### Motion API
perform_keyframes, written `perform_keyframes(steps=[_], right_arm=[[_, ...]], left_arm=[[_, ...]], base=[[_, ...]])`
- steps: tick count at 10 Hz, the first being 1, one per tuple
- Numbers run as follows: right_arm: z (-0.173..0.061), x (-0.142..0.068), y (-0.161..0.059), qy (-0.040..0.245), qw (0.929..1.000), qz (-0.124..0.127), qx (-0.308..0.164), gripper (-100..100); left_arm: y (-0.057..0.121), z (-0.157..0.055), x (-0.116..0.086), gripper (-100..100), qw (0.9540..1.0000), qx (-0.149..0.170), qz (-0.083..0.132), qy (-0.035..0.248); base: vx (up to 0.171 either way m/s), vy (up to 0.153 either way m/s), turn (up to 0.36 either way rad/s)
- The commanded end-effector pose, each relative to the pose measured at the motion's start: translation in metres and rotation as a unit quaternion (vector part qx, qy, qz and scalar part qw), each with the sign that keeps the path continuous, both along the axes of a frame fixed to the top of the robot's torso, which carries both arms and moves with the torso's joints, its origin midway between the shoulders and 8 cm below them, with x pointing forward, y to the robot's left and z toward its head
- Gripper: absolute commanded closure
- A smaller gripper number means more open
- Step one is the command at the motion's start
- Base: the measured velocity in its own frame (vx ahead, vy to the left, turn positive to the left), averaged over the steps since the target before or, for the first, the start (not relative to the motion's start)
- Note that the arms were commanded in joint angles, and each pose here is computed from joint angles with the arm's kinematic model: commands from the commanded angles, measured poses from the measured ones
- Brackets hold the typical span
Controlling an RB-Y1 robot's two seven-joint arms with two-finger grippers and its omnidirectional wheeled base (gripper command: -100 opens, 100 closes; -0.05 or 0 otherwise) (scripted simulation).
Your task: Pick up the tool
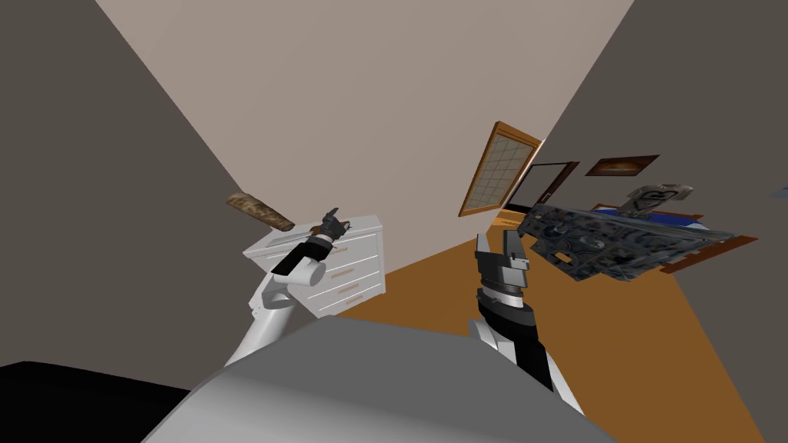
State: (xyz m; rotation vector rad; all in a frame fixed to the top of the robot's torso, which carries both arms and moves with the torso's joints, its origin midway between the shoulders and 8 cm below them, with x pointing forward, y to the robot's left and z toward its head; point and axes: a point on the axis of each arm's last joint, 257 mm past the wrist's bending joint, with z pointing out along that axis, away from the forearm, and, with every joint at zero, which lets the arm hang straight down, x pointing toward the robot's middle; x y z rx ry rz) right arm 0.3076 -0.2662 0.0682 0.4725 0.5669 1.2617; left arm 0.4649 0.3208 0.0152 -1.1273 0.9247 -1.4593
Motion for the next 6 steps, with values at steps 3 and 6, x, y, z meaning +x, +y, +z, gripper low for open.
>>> perform_keyframes(steps=[3, 6], right_arm=[[0.0, 0.0, 0.0, 0.0, 1.0, 0.0, 0.0, 0], [0.0, 0.0, 0.0, 0.0, 1.0, 0.0, 0.0, 0]], left_arm=[[0.005, 0.006, 0.006, -100, 0.9994, -0.027, -0.01, 0.021], [0.007, 0.008, 0.01, -100, 0.9981, -0.044, -0.016, 0.04]], base=[[-0.01, -0.007, 0.023], [-0.005, -0.005, 0.019]])
